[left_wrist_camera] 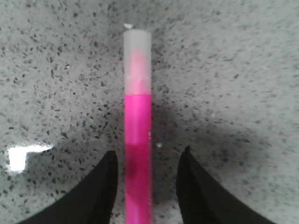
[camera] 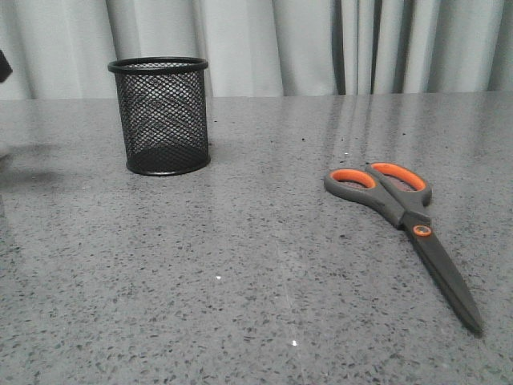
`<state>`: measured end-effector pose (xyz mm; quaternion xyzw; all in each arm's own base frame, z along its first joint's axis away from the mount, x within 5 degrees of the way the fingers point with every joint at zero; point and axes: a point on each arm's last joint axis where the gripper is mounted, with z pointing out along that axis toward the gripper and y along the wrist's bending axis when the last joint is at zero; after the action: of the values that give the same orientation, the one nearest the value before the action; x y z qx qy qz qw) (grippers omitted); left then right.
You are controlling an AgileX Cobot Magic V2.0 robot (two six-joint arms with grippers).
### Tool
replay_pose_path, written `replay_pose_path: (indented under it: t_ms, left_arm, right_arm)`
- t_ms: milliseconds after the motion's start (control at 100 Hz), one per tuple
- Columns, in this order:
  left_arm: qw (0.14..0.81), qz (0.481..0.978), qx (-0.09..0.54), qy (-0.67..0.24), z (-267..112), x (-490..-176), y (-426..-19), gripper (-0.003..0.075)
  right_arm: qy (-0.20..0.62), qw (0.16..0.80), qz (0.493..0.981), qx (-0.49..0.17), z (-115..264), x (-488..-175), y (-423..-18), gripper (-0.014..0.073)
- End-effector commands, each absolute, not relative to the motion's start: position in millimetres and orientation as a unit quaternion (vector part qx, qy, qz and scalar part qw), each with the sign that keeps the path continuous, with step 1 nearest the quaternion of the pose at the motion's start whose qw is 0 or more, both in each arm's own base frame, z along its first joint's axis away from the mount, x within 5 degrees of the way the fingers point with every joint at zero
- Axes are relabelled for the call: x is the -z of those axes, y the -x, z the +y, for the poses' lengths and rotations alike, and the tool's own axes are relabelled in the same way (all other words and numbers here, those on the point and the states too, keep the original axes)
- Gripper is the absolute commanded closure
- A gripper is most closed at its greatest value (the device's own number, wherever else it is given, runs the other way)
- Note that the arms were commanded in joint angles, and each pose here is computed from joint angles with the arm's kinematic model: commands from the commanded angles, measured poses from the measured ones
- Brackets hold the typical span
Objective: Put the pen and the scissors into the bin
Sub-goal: 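Lift the pink highlighter upright with the left gripper above the mesh cup, then lower the highlighter into the mesh cup and open the left gripper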
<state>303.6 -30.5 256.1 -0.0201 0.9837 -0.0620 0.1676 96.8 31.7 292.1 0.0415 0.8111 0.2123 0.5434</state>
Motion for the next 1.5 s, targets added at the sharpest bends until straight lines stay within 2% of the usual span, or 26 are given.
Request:
replay_pose_path:
  t_ms: [0, 130, 230, 290, 350, 400, 470, 640, 690, 750, 880, 1080, 1290, 1490]
  left_arm:
    - [0.201, 0.977, 0.063, 0.015, -33, -268, -310, 0.0449]
    - [0.190, 0.980, 0.061, 0.015, -33, -261, -313, 0.0485]
    - [0.184, 0.981, 0.060, 0.011, -33, -257, -315, 0.0618]
    - [0.187, 0.981, 0.060, -0.002, -33, -257, -315, 0.0742]
    - [0.204, 0.977, 0.065, -0.015, -35, -262, -316, 0.0739]
    - [0.237, 0.968, 0.078, -0.022, -37, -272, -317, 0.0739]
    - [0.315, 0.943, 0.108, -0.014, -41, -296, -317, 0.0739]
    - [0.530, 0.819, 0.217, 0.036, -56, -369, -307, 0.0738]
    - [0.566, 0.786, 0.246, 0.043, -66, -384, -302, 0.0738]
    - [0.598, 0.763, 0.246, 0.010, -84, -392, -298, 0.0738]
    - [0.607, 0.751, 0.255, -0.048, -126, -389, -291, 0.0738]
    - [0.595, 0.765, 0.240, -0.055, -168, -363, -298, 0.0738]
    - [0.570, 0.790, 0.219, -0.056, -179, -333, -314, 0.0738]
    - [0.579, 0.791, 0.195, -0.040, -176, -327, -321, 0.0738]
  right_arm:
    - [-0.035, 0.579, 0.784, -0.221, 33, -309, -100, 0.0293]
    - [-0.035, 0.579, 0.784, -0.221, 33, -309, -100, 0.0294]
    - [-0.035, 0.579, 0.784, -0.221, 33, -309, -100, 0.0294]
    - [-0.035, 0.579, 0.784, -0.221, 33, -309, -100, 0.0294]
    - [-0.035, 0.579, 0.784, -0.221, 33, -309, -100, 0.0296]
    - [-0.035, 0.578, 0.785, -0.221, 33, -309, -100, 0.0298]
    - [-0.035, 0.578, 0.785, -0.221, 33, -309, -100, 0.0298]
    - [-0.035, 0.578, 0.785, -0.221, 33, -309, -100, 0.0298]
    - [-0.035, 0.578, 0.785, -0.221, 33, -309, -100, 0.0298]
    - [-0.035, 0.579, 0.784, -0.221, 33, -309, -100, 0.0298]
    - [-0.035, 0.579, 0.784, -0.221, 33, -309, -100, 0.0298]
    - [-0.035, 0.578, 0.785, -0.221, 33, -309, -100, 0.0298]
    - [-0.034, 0.568, 0.793, -0.218, 33, -307, -99, 0.0298]
    - [-0.034, 0.557, 0.802, -0.215, 33, -304, -98, 0.0298]
